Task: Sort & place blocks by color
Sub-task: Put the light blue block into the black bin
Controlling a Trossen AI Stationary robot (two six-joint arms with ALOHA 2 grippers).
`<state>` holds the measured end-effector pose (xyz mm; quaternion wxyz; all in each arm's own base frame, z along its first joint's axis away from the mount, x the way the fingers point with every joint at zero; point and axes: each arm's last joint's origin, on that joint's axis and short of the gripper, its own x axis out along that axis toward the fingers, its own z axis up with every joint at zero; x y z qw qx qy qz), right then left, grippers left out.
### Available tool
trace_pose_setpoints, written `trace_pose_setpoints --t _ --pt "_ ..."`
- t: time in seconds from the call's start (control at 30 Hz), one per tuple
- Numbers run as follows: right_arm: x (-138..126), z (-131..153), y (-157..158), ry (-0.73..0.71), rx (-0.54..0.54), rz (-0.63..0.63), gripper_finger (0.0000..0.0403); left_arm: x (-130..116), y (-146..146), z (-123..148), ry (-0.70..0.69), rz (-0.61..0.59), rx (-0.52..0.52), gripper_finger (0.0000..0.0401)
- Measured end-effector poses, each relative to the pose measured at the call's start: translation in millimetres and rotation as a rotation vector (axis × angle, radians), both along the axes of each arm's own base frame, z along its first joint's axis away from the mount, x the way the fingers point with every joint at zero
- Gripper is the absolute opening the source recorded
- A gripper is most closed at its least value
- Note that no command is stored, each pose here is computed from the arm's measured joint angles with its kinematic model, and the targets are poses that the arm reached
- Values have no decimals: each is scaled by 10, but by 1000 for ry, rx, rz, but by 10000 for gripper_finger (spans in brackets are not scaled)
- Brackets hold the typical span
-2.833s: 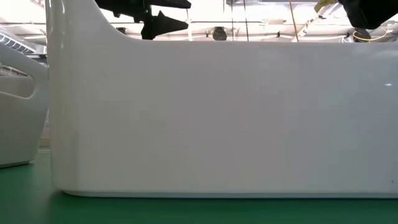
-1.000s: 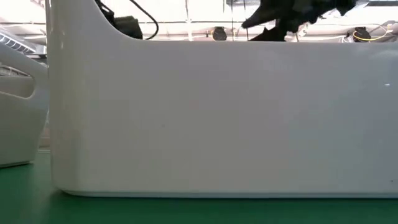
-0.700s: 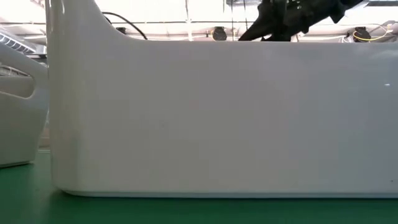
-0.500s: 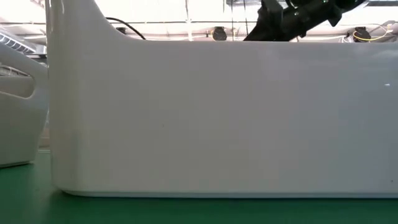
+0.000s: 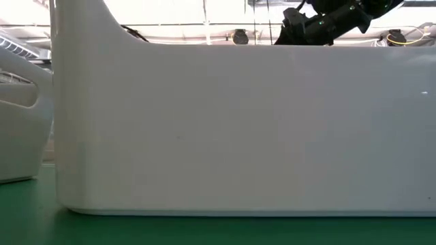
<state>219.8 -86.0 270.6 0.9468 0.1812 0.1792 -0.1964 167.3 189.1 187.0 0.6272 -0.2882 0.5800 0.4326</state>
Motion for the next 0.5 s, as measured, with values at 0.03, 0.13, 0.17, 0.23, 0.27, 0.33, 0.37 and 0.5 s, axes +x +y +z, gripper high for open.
trace_pose_setpoints --t 0.03,0.13,0.17,0.23,0.27,0.33,0.37,0.5 --pt "-2 0 -6 0 0 -3 215 -14 14 0 1 -1 0 243" --pt "-2 0 -6 0 0 -3 215 -51 50 0 -12 0 -11 243" --pt "-2 0 -6 1 -2 -1 215 -60 55 -1 -18 2 -19 243" --pt "-2 0 -6 3 -8 1 215 -74 67 -2 -27 -4 -28 243" --pt "-2 0 -6 4 -11 3 215 -78 70 -2 -27 -14 -30 243" --pt "-2 0 -6 5 -13 3 215 -83 74 -2 -28 -40 -37 243" --pt "-3 0 -6 5 -13 4 215 -81 73 -2 -31 -52 -42 243" --pt "-2 0 -6 8 -22 8 215 -76 69 -3 -36 -81 -49 243"
